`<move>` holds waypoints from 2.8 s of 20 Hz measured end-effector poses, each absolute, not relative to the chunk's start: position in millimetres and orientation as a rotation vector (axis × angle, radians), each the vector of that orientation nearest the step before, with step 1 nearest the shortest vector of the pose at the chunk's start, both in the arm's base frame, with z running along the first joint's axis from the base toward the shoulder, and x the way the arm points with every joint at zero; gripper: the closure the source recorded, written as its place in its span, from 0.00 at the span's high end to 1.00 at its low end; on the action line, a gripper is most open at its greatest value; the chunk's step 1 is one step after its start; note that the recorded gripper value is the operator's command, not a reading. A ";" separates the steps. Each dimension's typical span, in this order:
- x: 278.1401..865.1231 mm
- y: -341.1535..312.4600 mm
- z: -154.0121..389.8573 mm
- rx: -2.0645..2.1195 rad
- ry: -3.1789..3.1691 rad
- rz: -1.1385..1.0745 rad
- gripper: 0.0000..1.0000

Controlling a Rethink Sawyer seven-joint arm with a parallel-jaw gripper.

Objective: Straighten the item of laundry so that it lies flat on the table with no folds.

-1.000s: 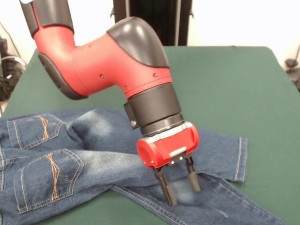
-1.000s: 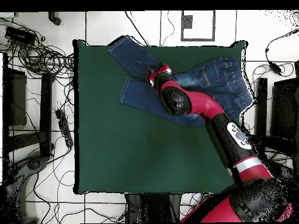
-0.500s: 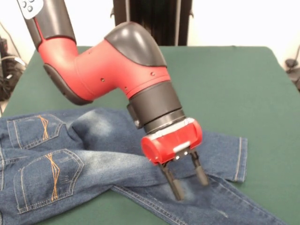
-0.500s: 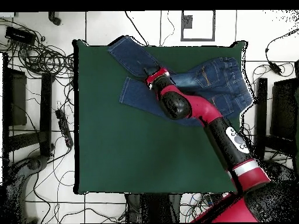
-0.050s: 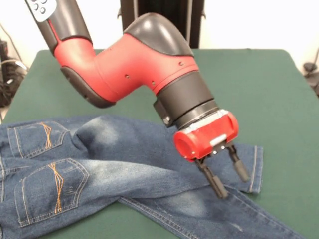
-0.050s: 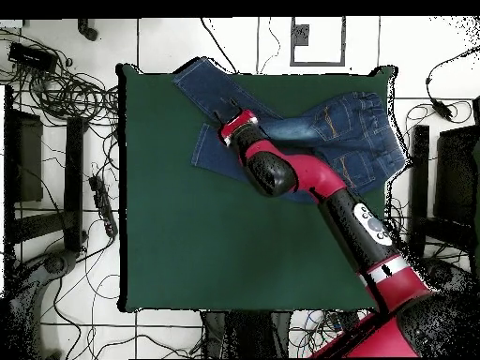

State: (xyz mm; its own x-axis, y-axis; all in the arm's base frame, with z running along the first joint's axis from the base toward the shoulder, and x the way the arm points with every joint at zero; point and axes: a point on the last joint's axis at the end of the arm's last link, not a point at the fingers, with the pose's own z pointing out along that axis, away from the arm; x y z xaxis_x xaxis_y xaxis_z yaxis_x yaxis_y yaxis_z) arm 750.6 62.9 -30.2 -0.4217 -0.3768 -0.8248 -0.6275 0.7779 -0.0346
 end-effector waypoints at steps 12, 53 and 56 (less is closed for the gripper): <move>767.4 120.9 -61.0 -0.865 2.070 0.282 1.00; 790.8 48.3 -44.4 -0.788 2.057 0.165 1.00; 788.6 51.1 -30.6 -0.769 2.035 0.199 1.00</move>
State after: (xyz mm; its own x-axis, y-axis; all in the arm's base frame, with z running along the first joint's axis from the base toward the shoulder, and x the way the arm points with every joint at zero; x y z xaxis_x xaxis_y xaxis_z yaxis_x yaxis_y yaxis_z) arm 788.6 51.1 -30.6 -0.3804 -0.4421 -0.8123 -0.5913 0.7916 -0.1539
